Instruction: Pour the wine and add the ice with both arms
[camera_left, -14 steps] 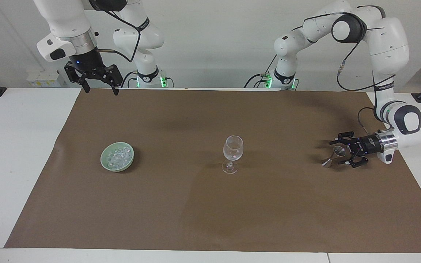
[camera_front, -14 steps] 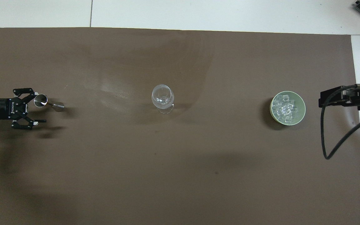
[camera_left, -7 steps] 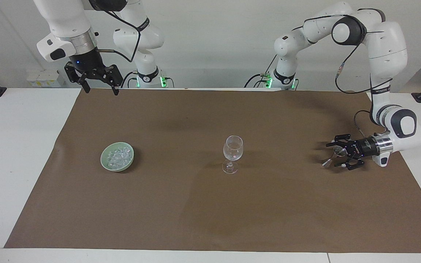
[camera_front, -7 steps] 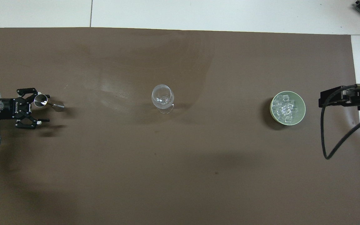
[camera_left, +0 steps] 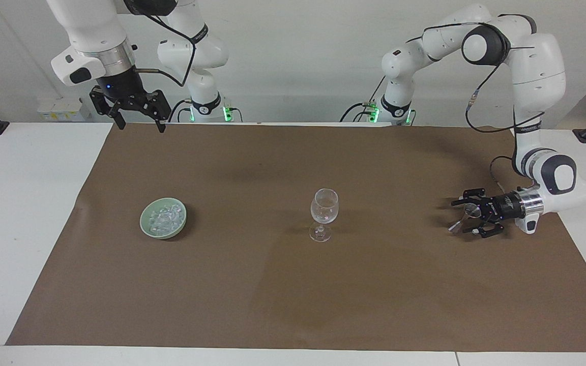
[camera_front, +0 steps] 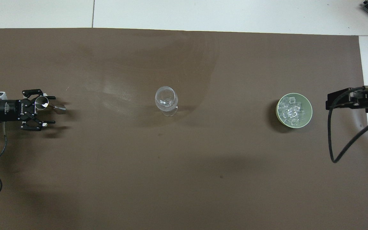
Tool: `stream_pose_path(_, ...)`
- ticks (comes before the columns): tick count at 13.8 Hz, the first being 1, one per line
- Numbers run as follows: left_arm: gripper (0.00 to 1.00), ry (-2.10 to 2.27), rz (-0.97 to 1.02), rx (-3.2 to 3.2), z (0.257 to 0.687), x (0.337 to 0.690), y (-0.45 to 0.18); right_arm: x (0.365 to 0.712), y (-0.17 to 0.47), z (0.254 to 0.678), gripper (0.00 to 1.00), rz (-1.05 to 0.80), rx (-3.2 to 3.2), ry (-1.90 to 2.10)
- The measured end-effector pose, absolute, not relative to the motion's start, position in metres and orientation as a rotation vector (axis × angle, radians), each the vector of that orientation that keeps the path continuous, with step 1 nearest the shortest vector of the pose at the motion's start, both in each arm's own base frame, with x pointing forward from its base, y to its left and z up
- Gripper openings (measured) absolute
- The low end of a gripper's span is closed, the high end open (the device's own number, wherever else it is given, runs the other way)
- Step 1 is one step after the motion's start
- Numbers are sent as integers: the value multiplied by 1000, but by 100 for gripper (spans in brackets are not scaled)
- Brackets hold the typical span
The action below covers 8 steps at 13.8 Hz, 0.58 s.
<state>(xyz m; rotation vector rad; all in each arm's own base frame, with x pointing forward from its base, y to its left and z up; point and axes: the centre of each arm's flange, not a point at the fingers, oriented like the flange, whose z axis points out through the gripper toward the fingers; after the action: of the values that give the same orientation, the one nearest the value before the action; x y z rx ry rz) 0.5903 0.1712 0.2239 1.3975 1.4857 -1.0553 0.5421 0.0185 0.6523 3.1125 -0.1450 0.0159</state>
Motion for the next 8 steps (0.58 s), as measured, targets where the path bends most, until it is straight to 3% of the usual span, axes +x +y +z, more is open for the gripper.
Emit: stream_pose_path(8,100,1462,-1029,1413,222,592,176,542,18,652,100,16,3112,-145)
